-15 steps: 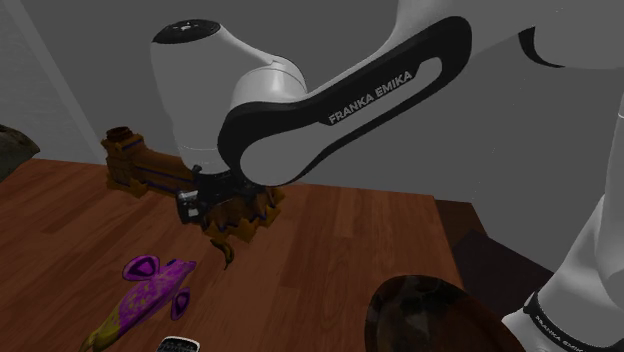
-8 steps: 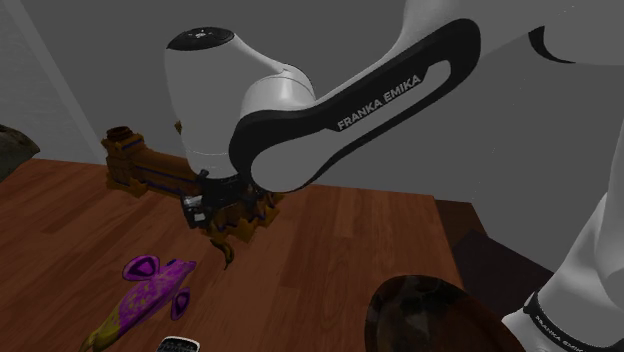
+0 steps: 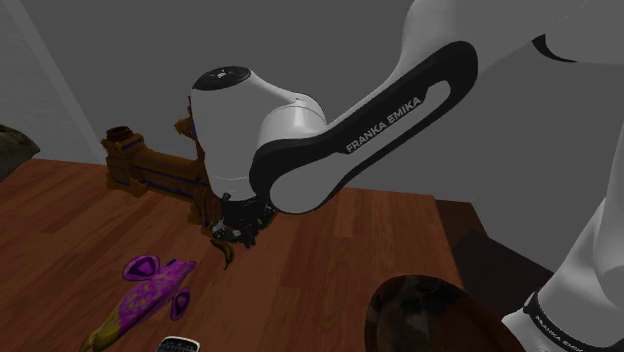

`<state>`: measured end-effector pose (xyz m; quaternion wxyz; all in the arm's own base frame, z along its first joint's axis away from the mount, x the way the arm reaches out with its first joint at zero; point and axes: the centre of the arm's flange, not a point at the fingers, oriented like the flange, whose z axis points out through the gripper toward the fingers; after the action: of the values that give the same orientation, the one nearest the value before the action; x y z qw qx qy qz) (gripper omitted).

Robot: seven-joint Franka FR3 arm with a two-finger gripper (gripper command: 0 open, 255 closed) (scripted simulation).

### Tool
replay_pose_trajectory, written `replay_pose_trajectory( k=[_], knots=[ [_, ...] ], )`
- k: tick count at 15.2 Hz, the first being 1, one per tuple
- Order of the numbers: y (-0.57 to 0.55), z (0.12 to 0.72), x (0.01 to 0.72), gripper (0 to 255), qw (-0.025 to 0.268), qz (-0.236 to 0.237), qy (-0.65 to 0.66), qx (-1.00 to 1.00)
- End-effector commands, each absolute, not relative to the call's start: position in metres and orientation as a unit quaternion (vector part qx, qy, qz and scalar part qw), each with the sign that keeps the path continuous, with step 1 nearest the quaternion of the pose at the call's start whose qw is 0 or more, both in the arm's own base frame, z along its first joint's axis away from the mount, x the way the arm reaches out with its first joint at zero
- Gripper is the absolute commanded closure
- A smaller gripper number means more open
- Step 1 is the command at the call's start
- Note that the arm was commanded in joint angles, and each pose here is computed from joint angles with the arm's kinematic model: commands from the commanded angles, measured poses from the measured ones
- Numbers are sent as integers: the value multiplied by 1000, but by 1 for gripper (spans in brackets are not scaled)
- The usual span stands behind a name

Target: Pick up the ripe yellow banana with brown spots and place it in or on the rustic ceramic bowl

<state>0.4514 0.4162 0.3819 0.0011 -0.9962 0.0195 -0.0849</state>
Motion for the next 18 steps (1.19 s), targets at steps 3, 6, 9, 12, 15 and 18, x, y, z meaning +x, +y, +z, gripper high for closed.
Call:
replay_pose_trajectory(
  k=[3, 6, 9, 12, 15, 18],
  knots=[
    [431, 387, 476, 255, -6, -80, 25, -996],
    [431, 386, 469, 0, -18, -70, 22, -997],
    [457, 406, 465, 0, -6, -19, 213, -977],
    [469, 411, 467, 0, 0, 6, 301, -953],
    [469, 395, 467, 0, 0, 6, 301, -953],
    [469, 380, 467, 0, 0, 6, 301, -953]
  ],
)
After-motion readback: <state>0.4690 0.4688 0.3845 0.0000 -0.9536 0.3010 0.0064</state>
